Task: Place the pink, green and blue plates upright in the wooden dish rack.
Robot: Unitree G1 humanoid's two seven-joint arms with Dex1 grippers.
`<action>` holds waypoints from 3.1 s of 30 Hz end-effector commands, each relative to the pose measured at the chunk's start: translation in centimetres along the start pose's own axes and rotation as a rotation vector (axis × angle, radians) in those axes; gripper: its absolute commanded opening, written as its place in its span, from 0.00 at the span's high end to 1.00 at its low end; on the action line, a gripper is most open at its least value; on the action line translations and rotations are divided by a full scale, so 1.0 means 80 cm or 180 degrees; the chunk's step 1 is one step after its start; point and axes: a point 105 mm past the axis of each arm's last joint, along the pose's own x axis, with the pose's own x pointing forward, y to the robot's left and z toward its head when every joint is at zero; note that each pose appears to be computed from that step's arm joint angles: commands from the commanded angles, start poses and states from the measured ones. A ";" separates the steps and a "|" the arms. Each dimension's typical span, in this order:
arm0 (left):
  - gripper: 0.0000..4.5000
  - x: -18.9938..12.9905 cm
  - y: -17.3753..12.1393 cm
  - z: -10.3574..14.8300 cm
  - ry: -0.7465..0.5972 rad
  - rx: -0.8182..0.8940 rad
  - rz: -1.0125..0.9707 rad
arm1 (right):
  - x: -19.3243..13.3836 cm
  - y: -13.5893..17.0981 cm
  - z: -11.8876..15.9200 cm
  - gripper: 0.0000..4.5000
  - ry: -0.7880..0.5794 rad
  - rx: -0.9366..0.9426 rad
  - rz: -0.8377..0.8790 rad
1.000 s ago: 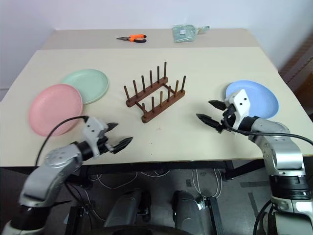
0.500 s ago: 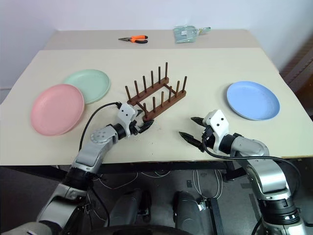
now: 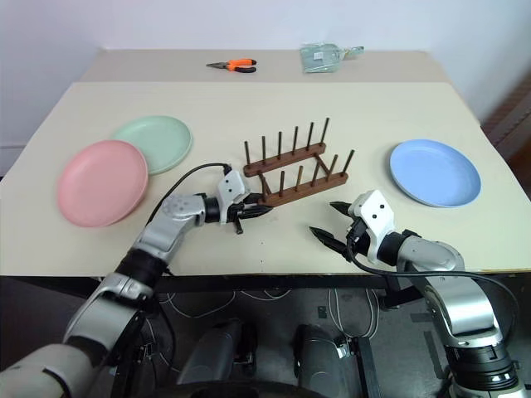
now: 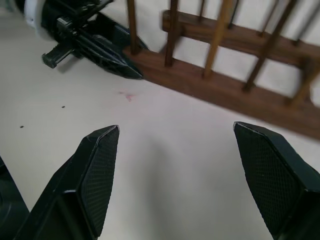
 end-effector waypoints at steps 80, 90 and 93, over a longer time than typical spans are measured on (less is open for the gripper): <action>0.64 -0.385 0.012 -0.106 -0.0506 -0.3983 0.5410 | 0.074 0.071 0.150 0.00 -0.0955 -0.1059 0.1434; 0.99 -0.367 0.045 0.013 -0.1528 -0.2299 0.4790 | 0.068 0.069 0.157 0.00 -0.0917 -0.1208 0.1428; 0.99 -0.332 0.054 0.058 -0.1382 -0.1708 0.4392 | 0.079 0.075 0.155 0.00 -0.0898 -0.1887 0.1312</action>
